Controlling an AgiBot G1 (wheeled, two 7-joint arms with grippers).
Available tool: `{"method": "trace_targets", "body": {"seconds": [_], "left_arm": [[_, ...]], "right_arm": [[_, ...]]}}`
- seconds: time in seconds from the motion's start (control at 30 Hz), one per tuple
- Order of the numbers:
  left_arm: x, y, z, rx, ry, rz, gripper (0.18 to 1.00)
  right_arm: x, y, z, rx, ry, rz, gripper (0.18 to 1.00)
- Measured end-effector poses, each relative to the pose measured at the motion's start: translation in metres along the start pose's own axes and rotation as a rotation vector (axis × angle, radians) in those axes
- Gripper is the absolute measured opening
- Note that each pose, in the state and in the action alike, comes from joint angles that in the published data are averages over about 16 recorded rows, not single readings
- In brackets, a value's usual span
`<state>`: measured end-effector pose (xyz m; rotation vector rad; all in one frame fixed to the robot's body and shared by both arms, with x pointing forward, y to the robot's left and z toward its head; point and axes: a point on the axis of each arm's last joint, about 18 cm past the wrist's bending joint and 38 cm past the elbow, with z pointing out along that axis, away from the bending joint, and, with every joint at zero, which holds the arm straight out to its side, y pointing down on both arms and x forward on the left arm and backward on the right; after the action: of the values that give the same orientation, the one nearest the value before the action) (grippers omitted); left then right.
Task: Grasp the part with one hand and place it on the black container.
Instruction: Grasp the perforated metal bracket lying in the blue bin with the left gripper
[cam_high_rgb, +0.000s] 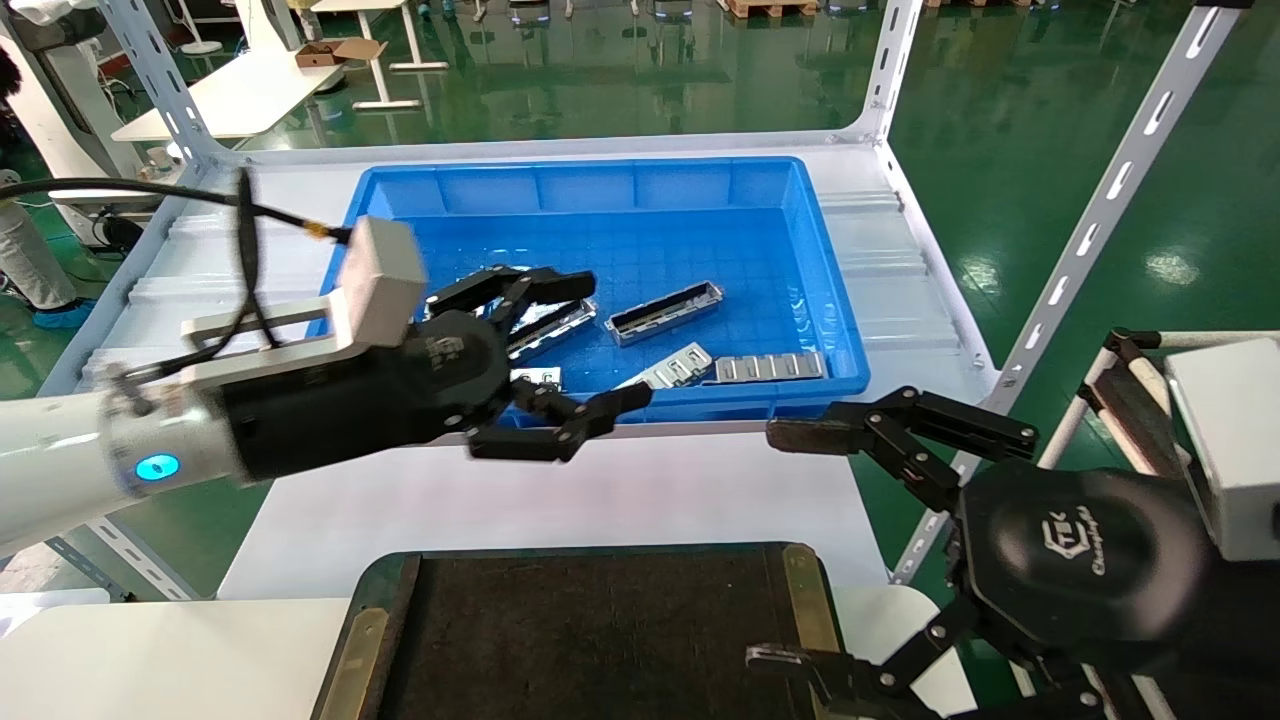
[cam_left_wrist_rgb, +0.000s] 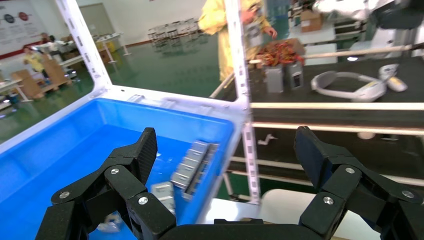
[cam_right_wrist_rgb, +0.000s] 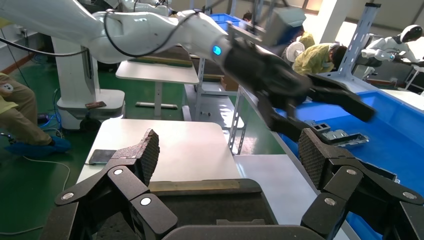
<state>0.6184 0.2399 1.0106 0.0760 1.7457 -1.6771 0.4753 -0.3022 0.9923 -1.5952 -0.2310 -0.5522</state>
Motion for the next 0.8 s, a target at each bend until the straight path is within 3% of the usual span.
{"method": "trace_targets", "body": {"seconds": [0.4,0.8], "left_arm": [[-0.043,0.032,0.067,-0.096,-0.116,0.014,1.001],[-0.073,0.045,0.106,-0.189,-0.245,0.015,1.001]], "right_arm": [[0.000,0.000,0.000,0.000,0.000,0.000,1.001],[0.000,0.000,0.000,0.000,0.000,0.000,1.001]]}}
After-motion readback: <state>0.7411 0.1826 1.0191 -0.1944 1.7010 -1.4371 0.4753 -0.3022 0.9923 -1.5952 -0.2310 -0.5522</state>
